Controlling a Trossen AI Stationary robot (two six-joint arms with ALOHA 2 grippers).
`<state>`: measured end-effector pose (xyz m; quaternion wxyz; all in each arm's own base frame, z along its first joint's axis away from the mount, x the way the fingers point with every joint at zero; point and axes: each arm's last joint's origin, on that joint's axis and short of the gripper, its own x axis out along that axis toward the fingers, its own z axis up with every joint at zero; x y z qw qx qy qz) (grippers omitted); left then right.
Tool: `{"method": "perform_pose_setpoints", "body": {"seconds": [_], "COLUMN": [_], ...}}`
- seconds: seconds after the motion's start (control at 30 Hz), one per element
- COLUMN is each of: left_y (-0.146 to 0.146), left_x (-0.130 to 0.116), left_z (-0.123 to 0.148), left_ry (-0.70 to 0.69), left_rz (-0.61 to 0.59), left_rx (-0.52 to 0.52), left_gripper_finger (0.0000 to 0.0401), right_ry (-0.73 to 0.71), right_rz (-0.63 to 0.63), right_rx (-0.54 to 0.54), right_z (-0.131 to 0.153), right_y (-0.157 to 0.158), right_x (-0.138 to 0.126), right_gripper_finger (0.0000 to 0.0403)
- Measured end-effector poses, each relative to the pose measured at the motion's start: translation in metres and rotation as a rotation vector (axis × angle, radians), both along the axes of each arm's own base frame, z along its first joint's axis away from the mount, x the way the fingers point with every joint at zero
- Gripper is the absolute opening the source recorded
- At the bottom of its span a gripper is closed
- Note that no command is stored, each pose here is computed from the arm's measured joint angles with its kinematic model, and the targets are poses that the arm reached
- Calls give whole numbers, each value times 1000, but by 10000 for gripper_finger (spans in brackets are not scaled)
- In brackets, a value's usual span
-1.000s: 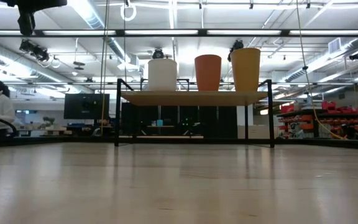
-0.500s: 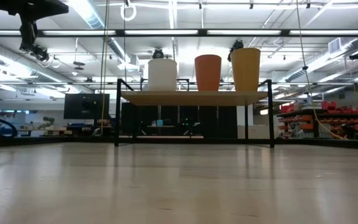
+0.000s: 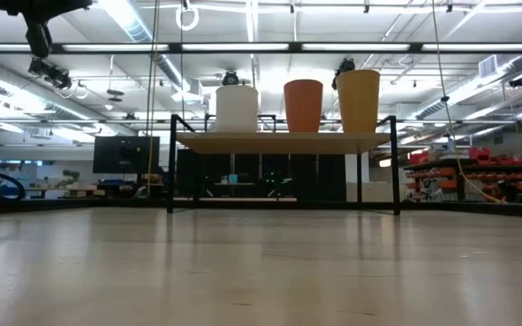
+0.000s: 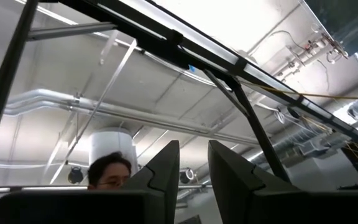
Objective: Stack small to large cups/mugs on shelf
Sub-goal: Return to Home Position
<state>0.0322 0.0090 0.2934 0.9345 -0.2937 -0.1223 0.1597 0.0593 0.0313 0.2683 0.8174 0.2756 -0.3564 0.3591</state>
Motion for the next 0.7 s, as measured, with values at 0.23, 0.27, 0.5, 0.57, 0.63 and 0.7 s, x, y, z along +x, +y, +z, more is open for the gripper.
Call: {"method": "perform_pose_setpoints", "body": {"seconds": [0.23,0.27,0.5,0.57,0.63,0.7], "left_y": [-5,-7,-10,-10,-10,-10], "left_x": [13,15,23,24,24,24], "left_z": [-15,-16,-24,-25,-25,-25], "left_ry": [-10,-33,-79,-63,-69,-68], "left_rz": [-70,-86,-107,-107,-106,-106], "left_rx": [-45,-47,-13,-9,-7,-6], "left_gripper_finger": [27,26,27,31,34,36], "right_ry": [-49,-50,-53,-69,-145,-248], "right_rz": [-13,-17,-13,-1,-3,13], "right_rx": [8,6,-16,-25,-29,-40], "right_z": [3,3,2,-3,-4,-2], "right_y": [-1,-1,0,0,-1,-3], "right_x": [-3,-3,-3,-3,-8,-16], "right_gripper_finger": [93,93,93,93,93,93]}}
